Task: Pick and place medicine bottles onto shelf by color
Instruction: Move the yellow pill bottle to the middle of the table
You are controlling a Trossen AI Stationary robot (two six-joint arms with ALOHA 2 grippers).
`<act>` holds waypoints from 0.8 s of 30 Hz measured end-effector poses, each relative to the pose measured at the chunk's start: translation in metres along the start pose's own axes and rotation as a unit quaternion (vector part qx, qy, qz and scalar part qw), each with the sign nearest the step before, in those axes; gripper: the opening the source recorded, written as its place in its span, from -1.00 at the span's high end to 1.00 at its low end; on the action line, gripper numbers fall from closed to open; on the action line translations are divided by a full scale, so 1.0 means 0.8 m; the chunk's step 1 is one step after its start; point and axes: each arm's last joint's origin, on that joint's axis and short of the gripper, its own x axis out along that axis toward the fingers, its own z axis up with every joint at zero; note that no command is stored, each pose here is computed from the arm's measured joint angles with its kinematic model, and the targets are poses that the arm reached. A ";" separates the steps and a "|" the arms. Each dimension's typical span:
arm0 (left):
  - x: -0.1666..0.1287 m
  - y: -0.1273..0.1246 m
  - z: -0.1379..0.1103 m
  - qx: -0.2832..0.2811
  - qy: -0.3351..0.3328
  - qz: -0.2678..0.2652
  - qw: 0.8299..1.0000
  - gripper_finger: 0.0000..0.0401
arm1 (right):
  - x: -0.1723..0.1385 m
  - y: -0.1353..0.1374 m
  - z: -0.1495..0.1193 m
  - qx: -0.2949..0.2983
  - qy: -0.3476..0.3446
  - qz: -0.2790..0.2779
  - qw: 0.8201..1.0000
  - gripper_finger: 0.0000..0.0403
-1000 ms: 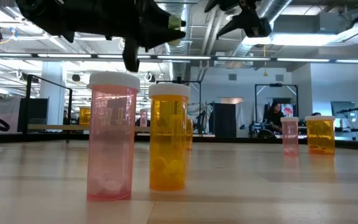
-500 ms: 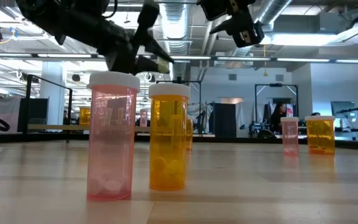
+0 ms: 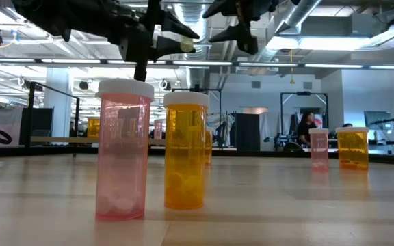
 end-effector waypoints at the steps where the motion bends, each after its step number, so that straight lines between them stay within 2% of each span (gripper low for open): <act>1: 0.000 0.001 0.000 0.003 0.001 0.002 1.000 0.63 | -0.001 0.000 0.003 -0.012 -0.008 0.004 1.000 -0.22; 11: 0.007 0.017 -0.016 0.003 0.027 0.021 0.999 0.63 | 0.002 0.001 0.023 -0.078 -0.062 0.055 0.994 -0.22; 24: 0.016 0.037 -0.033 -0.008 0.032 0.060 0.998 0.63 | 0.002 0.014 0.026 -0.110 -0.090 0.082 0.986 -0.22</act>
